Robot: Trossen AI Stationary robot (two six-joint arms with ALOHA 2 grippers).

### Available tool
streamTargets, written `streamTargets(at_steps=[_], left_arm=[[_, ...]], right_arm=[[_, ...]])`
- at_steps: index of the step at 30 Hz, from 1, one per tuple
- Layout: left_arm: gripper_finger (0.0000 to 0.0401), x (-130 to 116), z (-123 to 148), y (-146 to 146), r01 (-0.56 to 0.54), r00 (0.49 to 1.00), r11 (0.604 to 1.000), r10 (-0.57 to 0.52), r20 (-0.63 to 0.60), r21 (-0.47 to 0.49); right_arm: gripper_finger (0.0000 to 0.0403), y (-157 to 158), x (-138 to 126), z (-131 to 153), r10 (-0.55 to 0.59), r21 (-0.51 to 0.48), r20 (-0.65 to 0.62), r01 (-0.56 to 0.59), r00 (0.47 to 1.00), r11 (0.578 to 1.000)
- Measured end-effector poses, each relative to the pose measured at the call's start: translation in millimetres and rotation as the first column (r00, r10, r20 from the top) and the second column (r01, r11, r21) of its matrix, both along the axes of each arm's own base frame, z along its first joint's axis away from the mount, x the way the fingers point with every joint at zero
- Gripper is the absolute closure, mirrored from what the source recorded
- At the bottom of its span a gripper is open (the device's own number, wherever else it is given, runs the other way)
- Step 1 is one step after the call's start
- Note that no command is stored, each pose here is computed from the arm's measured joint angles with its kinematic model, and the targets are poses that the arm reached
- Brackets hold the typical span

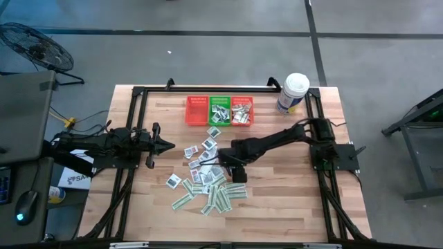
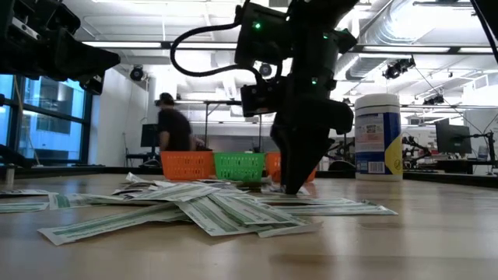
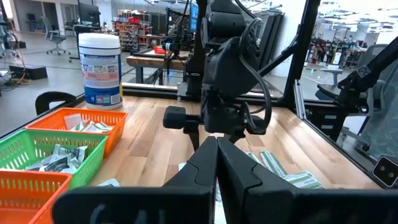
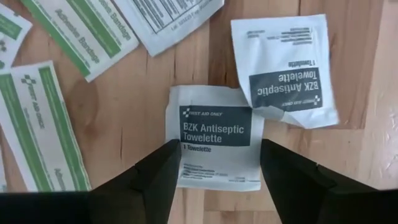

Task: Pick & Place First Aid Supplies
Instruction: Put the towelette pack into the green bin

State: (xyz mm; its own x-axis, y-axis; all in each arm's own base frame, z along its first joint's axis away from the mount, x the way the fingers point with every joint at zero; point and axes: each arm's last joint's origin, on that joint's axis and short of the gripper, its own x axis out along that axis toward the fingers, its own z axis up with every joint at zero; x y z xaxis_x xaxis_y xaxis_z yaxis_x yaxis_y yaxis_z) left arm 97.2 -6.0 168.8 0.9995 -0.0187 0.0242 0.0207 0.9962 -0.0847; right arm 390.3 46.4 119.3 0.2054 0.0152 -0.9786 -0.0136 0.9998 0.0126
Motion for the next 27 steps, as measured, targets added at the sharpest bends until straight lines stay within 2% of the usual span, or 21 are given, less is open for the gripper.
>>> streamTargets(at_steps=[5,21,27], left_arm=[[0.04,0,0,0,0.0,1.0,1.0,0.0,0.0,0.0],[0.04,0,0,0,0.0,1.0,1.0,0.0,0.0,0.0],[0.04,0,0,0,0.0,1.0,1.0,0.0,0.0,0.0]], right_arm=[[0.0221,4,-2,-2,-0.006,0.003,-0.002,0.006,1.0,1.0],[0.039,5,2,5,-0.038,0.022,-0.029,0.039,0.999,0.999],[0.0385,6,6,13,-0.036,0.026,-0.033,0.037,0.999,0.999]])
